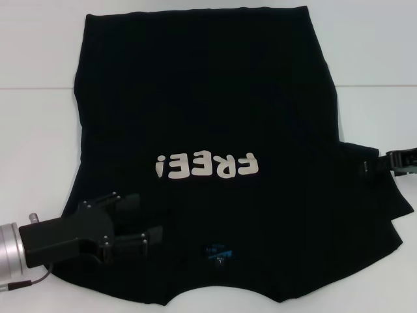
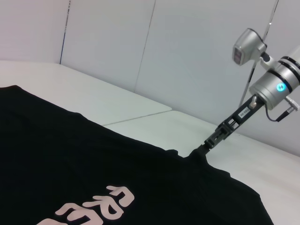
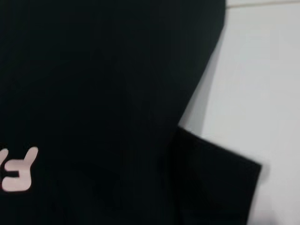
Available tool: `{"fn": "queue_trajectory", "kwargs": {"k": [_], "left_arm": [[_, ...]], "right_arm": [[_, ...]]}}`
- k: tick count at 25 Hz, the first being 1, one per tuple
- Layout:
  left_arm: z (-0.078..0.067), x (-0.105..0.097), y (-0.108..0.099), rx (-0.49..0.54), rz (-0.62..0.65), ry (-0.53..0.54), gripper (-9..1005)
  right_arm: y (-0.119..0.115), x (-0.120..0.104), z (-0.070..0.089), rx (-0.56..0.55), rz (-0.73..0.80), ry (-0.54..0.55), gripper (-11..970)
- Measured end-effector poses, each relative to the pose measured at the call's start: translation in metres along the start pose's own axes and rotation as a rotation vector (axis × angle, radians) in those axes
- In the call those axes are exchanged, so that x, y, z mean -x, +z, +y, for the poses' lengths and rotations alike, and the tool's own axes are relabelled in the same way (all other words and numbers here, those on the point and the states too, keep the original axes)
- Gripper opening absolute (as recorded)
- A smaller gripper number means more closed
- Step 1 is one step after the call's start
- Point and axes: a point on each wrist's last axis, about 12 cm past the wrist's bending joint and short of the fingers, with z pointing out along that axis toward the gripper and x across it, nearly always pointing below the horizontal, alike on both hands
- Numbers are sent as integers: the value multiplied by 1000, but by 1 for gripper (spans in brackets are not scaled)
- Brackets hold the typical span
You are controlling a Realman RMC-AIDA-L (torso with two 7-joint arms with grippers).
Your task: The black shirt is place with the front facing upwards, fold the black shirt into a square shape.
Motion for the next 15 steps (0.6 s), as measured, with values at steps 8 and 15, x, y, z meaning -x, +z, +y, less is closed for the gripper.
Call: {"fn": "queue_trajectory", "kwargs": {"k": [8, 15], "left_arm": [[1, -1, 1, 11, 3, -1, 904], [0, -1, 1, 10, 1, -3, 903]], "right_arm": [[3, 0, 4, -1, 3, -11, 850], [3, 0, 2, -9, -1, 1, 767]]}}
